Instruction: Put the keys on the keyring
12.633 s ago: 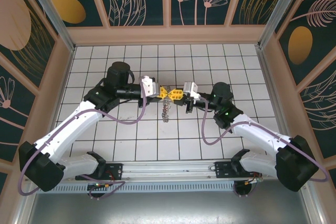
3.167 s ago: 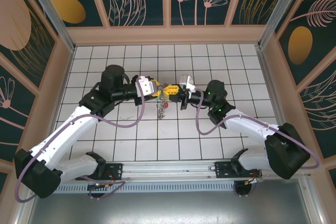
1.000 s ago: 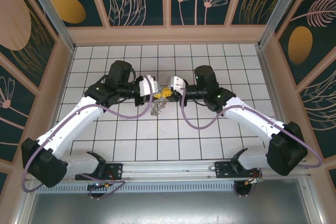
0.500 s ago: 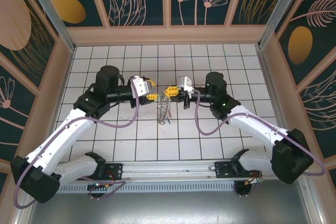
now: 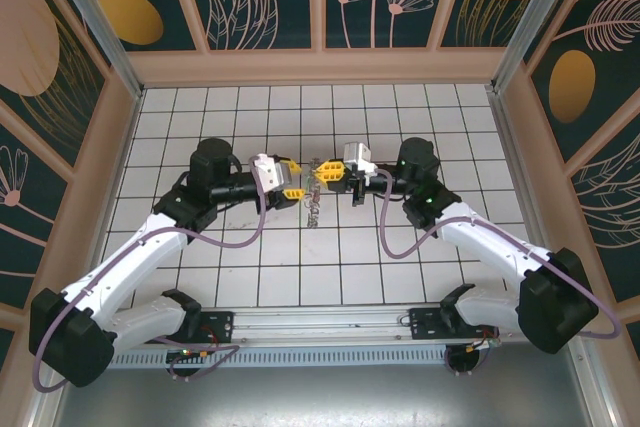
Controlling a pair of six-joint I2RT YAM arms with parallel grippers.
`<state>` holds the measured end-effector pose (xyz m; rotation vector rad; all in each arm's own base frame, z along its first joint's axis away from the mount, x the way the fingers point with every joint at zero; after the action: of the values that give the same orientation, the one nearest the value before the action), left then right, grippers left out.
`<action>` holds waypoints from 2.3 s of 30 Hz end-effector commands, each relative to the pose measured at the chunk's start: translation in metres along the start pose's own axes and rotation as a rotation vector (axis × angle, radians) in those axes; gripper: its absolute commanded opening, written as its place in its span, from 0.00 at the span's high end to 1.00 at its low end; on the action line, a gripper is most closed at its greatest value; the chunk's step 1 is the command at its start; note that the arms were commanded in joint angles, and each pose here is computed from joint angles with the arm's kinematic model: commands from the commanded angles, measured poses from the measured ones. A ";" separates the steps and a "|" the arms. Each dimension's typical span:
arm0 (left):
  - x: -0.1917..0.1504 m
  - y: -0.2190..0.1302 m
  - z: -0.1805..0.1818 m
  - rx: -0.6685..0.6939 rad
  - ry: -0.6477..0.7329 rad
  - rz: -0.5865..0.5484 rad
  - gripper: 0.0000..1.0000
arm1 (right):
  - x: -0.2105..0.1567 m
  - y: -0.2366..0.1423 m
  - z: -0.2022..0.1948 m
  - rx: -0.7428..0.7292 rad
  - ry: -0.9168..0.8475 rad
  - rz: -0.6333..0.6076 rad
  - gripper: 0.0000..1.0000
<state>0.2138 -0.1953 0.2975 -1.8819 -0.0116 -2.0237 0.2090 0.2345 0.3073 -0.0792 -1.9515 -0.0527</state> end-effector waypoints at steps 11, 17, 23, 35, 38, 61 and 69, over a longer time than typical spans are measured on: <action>0.010 0.006 0.000 -0.092 0.019 -0.106 0.68 | 0.021 -0.002 -0.004 0.001 -0.037 -0.109 1.00; 0.014 0.005 0.002 -0.063 0.029 -0.142 0.65 | 0.022 -0.001 -0.006 -0.011 -0.025 -0.125 1.00; 0.015 0.004 0.003 -0.039 0.047 -0.158 0.66 | 0.020 0.004 -0.004 -0.005 -0.013 -0.127 1.00; 0.011 -0.002 0.001 0.020 0.128 -0.147 1.00 | 0.018 0.004 -0.008 -0.160 0.105 -0.181 1.00; 0.010 -0.004 -0.001 0.049 0.174 -0.130 1.00 | 0.016 0.004 -0.010 -0.197 0.145 -0.181 1.00; 0.017 -0.007 -0.005 0.302 0.469 -0.026 1.00 | -0.002 0.014 -0.013 -0.332 0.379 -0.121 1.00; 0.017 -0.005 -0.001 0.297 0.626 0.066 1.00 | -0.008 0.026 -0.008 -0.210 0.387 -0.019 1.00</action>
<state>0.2138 -0.1923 0.2979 -1.1499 -0.0932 -2.2231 0.2184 0.2563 0.2961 -0.1567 -1.5341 -0.3038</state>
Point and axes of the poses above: each hand's point on the last joint's axis, 136 mm out from that joint toward the fingers, its own y axis out along the fingers, its own z axis along the line the jaws close on, x = y × z, the point moved 8 cm from there along -y, back along the fingers, and after that the axes turned 10 degrees about -y, right-handed, at the moved point
